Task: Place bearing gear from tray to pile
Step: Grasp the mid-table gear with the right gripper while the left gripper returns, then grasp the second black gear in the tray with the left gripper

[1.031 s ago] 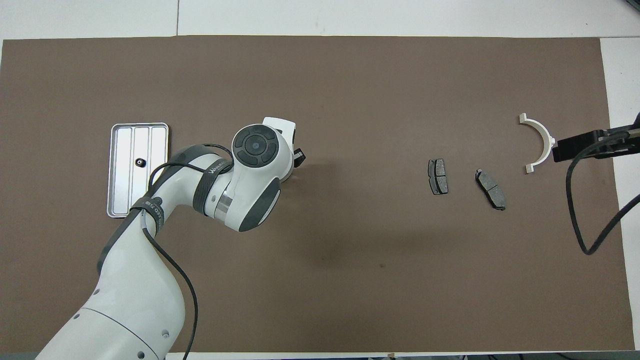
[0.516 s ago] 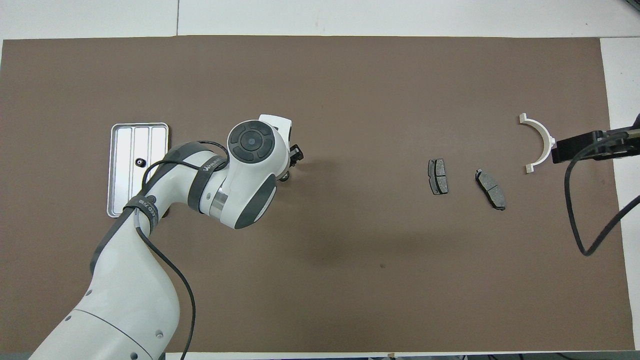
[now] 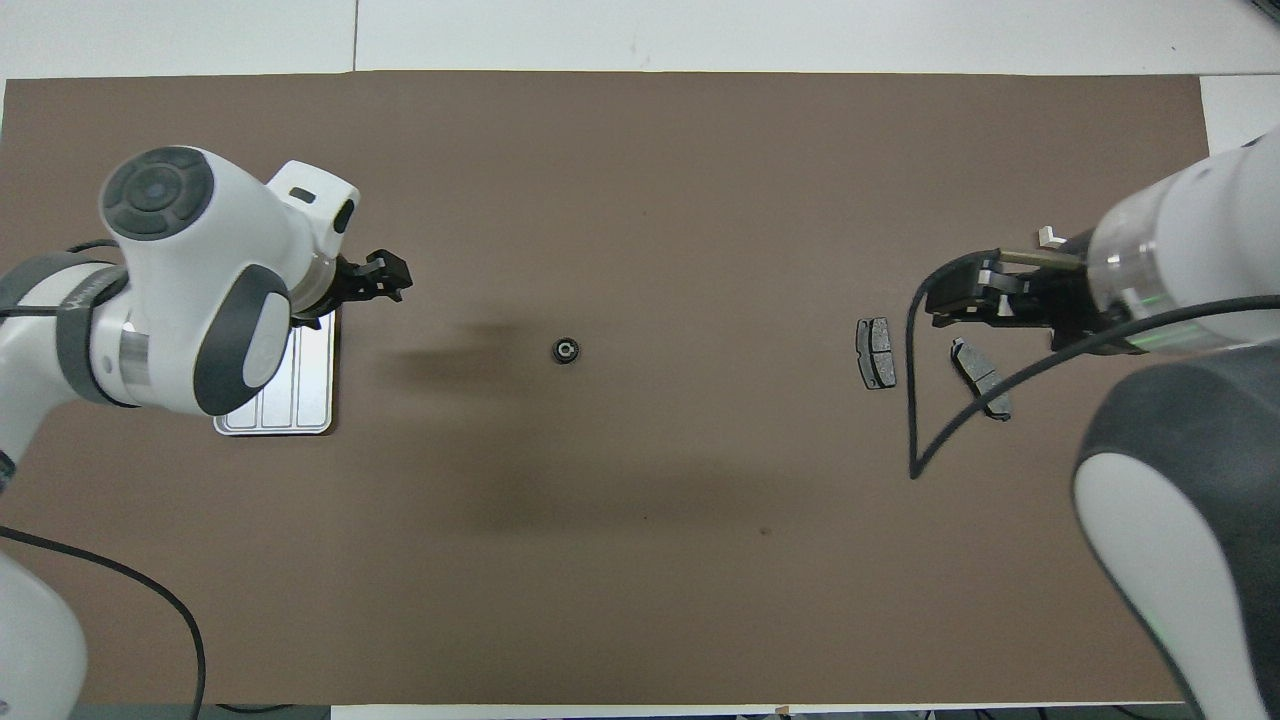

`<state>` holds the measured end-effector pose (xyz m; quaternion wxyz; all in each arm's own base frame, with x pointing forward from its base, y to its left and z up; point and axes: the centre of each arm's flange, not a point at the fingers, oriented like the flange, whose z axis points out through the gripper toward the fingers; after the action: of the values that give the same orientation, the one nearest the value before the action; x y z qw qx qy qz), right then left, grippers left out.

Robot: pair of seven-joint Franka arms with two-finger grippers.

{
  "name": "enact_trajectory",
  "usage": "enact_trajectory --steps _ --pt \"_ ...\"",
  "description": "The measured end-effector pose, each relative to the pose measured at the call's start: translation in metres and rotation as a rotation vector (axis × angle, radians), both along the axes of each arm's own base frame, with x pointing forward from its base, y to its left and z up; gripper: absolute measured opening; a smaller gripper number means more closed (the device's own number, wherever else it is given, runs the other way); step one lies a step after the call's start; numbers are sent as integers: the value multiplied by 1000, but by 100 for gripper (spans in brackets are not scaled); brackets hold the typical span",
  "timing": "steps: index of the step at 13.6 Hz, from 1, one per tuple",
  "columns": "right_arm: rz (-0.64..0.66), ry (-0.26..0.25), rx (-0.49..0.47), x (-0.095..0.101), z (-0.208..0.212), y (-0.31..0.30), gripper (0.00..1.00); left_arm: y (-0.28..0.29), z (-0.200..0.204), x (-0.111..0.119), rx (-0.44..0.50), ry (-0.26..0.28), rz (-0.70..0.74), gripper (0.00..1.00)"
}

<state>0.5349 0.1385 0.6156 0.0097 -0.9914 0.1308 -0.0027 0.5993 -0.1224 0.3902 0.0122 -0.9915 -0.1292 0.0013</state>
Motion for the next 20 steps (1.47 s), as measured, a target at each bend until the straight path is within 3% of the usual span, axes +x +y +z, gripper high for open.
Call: enact_trajectory --steps 4,5,8,9,12,19,20 --pt "-120 11 -11 7 -57 78 100 88 -11 11 -3 -29 -92 100" --pt "-148 13 -15 10 -72 94 100 94 -16 11 -2 -36 -114 91" --pt "-219 7 -23 17 -123 146 100 106 -36 16 0 -51 -155 89" --pt "-225 0 -22 18 -140 164 100 111 -45 18 0 -51 -162 81" --pt "-258 -18 -18 20 -181 208 100 122 -69 17 1 -51 -161 70" --pt "-299 -22 -51 50 -265 293 100 121 -89 6 -1 -44 -162 70" --pt "-306 -25 -53 56 -270 298 100 121 -90 6 -2 -42 -162 63"
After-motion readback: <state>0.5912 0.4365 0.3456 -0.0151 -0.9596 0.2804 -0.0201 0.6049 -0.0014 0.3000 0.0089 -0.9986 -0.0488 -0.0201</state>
